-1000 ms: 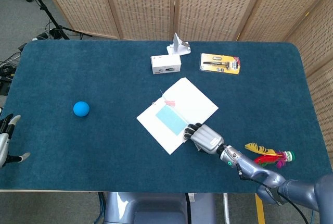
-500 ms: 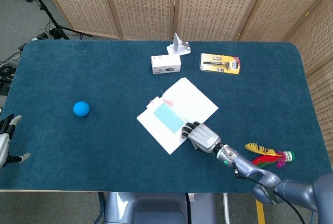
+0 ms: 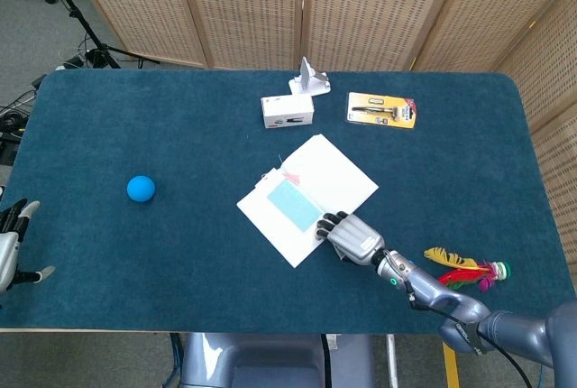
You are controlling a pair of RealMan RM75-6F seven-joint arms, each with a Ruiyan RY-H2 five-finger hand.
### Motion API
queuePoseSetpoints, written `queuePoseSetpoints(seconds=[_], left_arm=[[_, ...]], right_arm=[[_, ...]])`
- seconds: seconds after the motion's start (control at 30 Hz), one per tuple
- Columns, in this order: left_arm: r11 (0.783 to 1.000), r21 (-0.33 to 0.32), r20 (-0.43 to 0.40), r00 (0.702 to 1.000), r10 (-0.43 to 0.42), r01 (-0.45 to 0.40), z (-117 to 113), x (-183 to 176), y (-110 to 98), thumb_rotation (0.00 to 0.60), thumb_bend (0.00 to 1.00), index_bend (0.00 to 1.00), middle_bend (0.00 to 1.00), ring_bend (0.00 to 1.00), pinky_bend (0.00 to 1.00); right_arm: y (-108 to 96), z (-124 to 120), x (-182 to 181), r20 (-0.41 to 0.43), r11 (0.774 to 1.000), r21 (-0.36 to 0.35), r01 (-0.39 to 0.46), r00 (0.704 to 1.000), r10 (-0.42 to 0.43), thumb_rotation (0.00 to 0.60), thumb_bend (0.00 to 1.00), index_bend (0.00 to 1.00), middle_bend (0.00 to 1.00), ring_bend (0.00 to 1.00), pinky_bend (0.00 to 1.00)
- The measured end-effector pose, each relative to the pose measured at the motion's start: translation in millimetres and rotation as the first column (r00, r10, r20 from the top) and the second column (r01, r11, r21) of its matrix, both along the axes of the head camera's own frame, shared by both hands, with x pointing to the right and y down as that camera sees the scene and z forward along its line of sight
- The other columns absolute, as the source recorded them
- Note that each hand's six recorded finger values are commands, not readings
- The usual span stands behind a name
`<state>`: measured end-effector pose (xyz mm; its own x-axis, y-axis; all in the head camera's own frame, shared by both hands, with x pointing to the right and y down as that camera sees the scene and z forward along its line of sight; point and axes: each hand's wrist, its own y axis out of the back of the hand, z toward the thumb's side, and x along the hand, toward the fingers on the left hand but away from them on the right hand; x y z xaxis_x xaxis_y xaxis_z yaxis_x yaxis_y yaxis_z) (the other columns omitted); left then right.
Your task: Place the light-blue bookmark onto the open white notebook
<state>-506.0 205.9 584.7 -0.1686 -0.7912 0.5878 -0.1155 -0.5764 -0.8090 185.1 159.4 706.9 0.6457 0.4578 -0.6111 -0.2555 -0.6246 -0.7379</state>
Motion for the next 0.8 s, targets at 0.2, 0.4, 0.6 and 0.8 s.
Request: queuePoseSetpoints(seconds=[0.2, 0.4, 0.6, 0.8], left_arm=[[1.0, -0.011, -0.004, 1.0, 0.004, -0.004, 1, 2, 1, 0.6, 0.0, 0.0, 0.0, 0.0, 0.0], [1.0, -0.011, -0.002, 1.0, 0.0, 0.0, 1, 1, 1, 0.6, 0.0, 0.0, 0.0, 0.0, 0.0], [1.0, -0.01, -0.001, 1.0, 0.002, -0.002, 1, 1, 1, 0.6, 0.0, 0.0, 0.0, 0.0, 0.0], [1.0, -0.006, -0.004, 1.0, 0.002, -0.002, -1, 1, 1, 0.6, 0.0, 0.0, 0.0, 0.0, 0.0]], right_arm=[[0, -3, 1, 0.001, 1.0, 0.011, 0.015, 1.0, -0.015, 0.6, 1.0, 0.3, 0.23, 0.17, 0.26], [-3, -8, 0, 0.026, 1.0, 0.022, 0.008, 1.0, -0.008, 0.6, 1.0, 0.3, 0.23, 0.17, 0.26], [-9, -20, -4, 0.073, 0.999, 0.032, -0.014, 0.997, 0.012, 0.6, 1.0, 0.3, 0.23, 0.17, 0.26], [-14, -49, -10, 0.173, 0.998, 0.038, -0.043, 0.984, 0.036, 0.6, 1.0, 0.3, 0.21, 0.14, 0.26]])
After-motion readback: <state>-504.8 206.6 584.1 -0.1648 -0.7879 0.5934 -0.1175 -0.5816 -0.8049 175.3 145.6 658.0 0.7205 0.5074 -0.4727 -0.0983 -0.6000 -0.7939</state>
